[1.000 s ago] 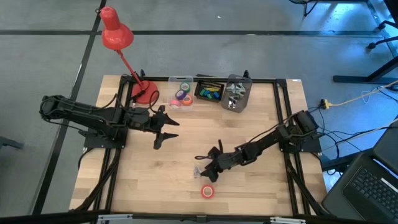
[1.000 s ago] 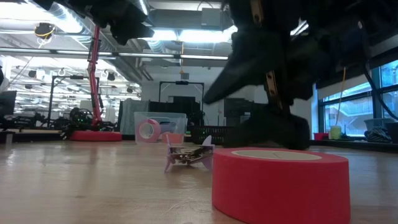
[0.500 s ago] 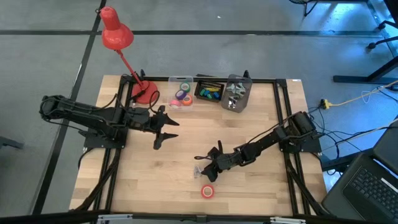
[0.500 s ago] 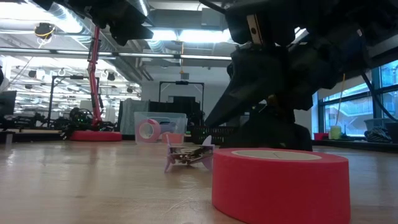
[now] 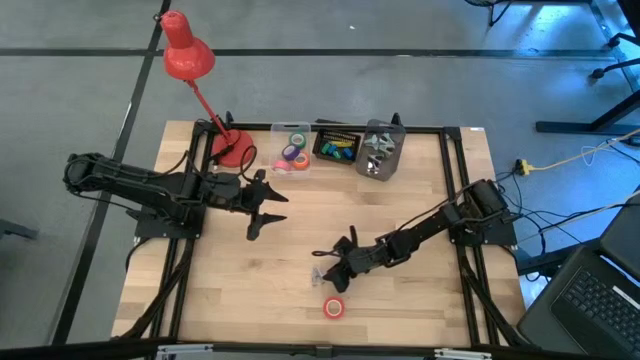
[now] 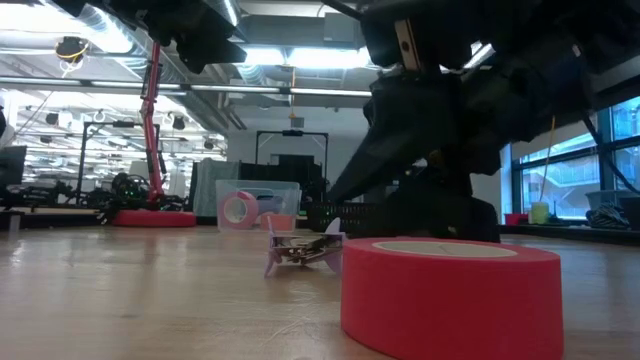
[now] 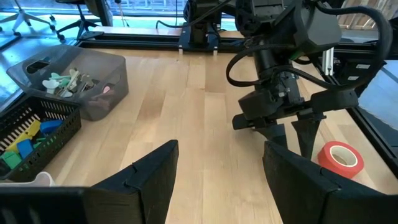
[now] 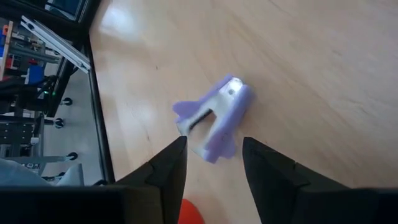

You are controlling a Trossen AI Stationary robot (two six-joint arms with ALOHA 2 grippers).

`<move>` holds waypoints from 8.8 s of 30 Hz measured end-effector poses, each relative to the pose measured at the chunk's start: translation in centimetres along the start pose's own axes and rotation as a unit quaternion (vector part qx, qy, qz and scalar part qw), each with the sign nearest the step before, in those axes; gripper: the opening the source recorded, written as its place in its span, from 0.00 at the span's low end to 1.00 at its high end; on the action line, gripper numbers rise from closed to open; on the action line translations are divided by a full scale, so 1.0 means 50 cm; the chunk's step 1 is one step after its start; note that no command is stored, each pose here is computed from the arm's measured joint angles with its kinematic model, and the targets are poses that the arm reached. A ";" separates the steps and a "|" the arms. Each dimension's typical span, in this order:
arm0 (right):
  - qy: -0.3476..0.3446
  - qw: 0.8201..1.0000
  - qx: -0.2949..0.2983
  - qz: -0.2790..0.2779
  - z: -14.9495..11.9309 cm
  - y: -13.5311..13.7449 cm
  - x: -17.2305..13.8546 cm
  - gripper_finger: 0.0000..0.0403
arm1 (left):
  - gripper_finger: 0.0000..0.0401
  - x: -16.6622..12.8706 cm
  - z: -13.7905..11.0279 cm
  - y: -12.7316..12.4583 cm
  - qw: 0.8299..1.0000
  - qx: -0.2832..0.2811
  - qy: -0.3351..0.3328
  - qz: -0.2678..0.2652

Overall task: Pick and place Stapler, Stapler remover, tape
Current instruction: Put the purple staple remover into the right black bin

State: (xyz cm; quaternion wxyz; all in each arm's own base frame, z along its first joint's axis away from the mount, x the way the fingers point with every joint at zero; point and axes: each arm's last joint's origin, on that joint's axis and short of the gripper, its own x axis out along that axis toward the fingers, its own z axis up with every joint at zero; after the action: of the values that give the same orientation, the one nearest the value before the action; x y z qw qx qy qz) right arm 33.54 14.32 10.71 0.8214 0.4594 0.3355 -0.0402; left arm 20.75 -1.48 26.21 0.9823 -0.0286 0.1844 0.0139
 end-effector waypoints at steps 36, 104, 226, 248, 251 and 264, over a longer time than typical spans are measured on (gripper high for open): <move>0.014 1.000 -0.008 -0.026 0.015 0.026 0.007 0.39 | 0.56 0.000 0.000 0.000 1.000 0.000 0.000 0.000; 0.048 0.998 -0.043 0.001 0.041 0.056 0.066 0.19 | 0.56 0.000 -0.007 0.001 1.000 0.001 0.017 0.002; 0.035 0.983 -0.159 -0.081 0.144 0.104 0.114 0.00 | 0.56 0.000 -0.016 0.002 0.999 0.003 0.042 0.004; -0.146 0.894 -0.289 -0.311 0.169 0.130 -0.180 0.08 | 0.56 0.038 -0.227 0.004 0.901 -0.330 0.266 0.098; -0.158 0.905 -0.241 -0.314 0.151 0.092 -0.227 0.12 | 0.56 0.054 -0.227 -0.012 0.896 -0.372 0.233 0.071; -0.180 0.918 -0.217 -0.280 0.102 -0.014 -0.276 0.27 | 0.56 0.117 -0.230 -0.070 0.816 -0.516 0.262 0.000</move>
State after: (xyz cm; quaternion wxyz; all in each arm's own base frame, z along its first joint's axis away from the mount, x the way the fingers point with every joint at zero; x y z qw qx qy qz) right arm 25.25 6.60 20.11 0.9027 0.1421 0.2975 -0.2764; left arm 22.16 -5.58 13.57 0.7382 -0.5339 0.4003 0.0987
